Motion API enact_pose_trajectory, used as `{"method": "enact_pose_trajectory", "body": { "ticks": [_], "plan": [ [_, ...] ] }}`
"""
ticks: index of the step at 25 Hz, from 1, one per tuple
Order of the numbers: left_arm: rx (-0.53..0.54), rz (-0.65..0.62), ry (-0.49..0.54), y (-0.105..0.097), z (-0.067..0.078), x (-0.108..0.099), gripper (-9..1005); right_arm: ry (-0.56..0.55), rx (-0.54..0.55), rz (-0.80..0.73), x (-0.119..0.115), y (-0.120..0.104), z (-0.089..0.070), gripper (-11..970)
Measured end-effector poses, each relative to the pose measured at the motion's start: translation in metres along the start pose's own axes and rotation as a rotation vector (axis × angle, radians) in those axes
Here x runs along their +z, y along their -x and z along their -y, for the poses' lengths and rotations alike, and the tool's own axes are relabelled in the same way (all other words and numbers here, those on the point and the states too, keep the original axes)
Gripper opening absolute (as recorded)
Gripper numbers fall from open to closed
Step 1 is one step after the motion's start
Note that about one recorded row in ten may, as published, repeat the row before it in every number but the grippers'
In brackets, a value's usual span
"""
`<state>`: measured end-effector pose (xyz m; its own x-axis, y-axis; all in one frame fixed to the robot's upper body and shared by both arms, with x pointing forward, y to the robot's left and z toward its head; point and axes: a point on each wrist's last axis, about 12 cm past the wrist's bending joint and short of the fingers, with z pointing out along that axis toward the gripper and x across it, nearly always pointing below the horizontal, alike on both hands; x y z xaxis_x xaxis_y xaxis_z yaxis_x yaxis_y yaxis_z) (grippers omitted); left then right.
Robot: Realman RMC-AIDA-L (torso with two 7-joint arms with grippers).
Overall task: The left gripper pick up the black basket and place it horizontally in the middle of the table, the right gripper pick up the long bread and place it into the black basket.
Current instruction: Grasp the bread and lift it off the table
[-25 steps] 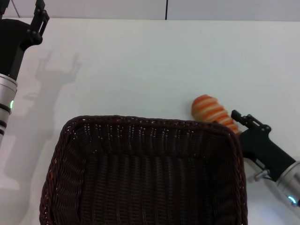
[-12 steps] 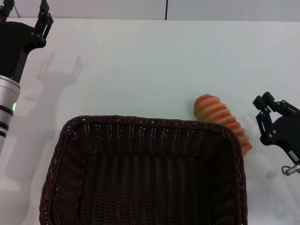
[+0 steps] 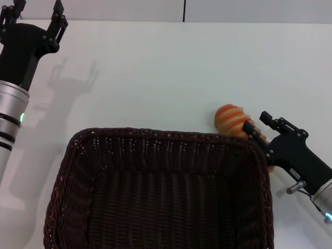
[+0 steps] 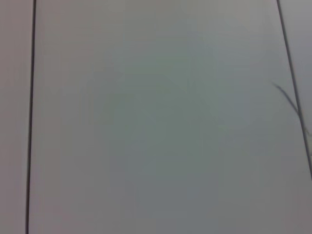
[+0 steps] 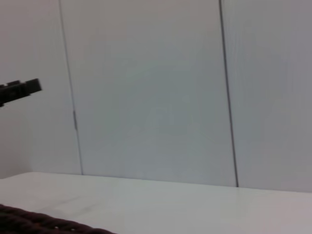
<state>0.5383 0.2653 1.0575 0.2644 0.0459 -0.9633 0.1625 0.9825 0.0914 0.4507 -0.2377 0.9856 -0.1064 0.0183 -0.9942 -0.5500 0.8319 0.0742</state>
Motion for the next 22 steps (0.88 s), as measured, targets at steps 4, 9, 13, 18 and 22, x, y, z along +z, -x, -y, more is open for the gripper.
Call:
{"method": "enact_pose_trajectory", "body": {
  "ticks": [4, 9, 13, 18, 22],
  "plan": [
    [-0.001, 0.001, -0.002, 0.0, 0.001, 0.0, 758, 0.005, 0.002, -0.005, 0.0, -0.001, -0.001, 395],
    [-0.003, 0.005, -0.006, 0.001, 0.002, 0.002, 757, 0.003, 0.001, -0.029, 0.002, -0.003, 0.0, 707],
    [-0.001, 0.006, -0.018, 0.001, 0.004, 0.004, 757, 0.005, 0.0, -0.067, 0.007, -0.005, 0.0, 818],
    [0.0, 0.005, -0.023, 0.001, 0.004, 0.004, 757, 0.03, -0.012, -0.133, 0.018, -0.009, -0.001, 843],
    [0.0, 0.006, -0.023, 0.001, 0.005, 0.004, 757, 0.039, -0.016, -0.16, 0.022, -0.011, -0.002, 840]
  ]
}}
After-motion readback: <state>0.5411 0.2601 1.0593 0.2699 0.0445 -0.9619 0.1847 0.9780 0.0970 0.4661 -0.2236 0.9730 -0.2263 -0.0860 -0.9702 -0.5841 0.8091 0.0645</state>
